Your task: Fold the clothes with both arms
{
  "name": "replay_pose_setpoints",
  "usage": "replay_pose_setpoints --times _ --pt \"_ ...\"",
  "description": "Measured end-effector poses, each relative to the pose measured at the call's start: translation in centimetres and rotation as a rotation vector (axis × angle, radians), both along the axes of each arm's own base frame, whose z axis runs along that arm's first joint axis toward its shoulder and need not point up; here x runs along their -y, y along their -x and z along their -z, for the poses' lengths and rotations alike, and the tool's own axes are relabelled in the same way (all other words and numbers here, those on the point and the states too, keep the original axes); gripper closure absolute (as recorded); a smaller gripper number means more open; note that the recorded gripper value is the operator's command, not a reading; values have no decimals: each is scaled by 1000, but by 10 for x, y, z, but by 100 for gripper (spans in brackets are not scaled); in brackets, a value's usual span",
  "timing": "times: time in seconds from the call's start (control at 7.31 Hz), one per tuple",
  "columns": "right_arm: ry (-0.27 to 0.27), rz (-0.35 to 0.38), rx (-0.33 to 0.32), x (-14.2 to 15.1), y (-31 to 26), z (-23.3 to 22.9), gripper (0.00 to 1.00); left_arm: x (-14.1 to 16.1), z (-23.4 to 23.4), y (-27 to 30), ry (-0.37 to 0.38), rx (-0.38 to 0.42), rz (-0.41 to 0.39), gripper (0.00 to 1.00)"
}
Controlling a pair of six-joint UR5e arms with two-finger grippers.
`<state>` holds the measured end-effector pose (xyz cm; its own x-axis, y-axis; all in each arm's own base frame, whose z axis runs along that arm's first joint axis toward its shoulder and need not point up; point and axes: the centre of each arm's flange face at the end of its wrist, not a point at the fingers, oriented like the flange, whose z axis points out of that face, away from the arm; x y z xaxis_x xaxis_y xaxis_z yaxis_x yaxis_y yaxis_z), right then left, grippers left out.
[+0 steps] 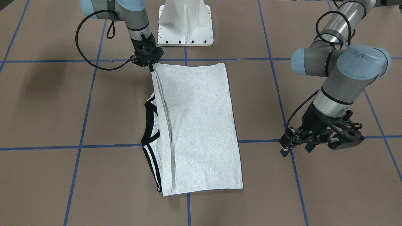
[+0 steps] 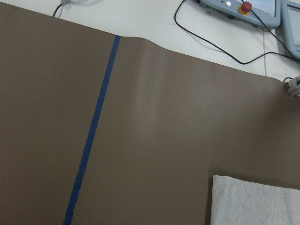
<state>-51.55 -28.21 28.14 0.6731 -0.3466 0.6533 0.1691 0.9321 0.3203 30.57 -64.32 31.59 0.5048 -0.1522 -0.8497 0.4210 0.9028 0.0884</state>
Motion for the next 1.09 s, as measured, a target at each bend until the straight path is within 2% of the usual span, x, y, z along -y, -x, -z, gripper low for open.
replay_pose_setpoints --times 0.27,0.55,0.82,1.09 --pt "8 -10 11 0 -2 4 0 0 -2 -2 1 1 -3 0" --pt "-3 -47 35 17 -8 18 0 0 -4 -3 0 4 -6 0" --pt "-45 -99 27 58 6 37 0 1 -7 -3 1 6 -7 0" --pt "-113 -120 -29 100 34 47 0 2 -10 -4 5 9 -7 0"
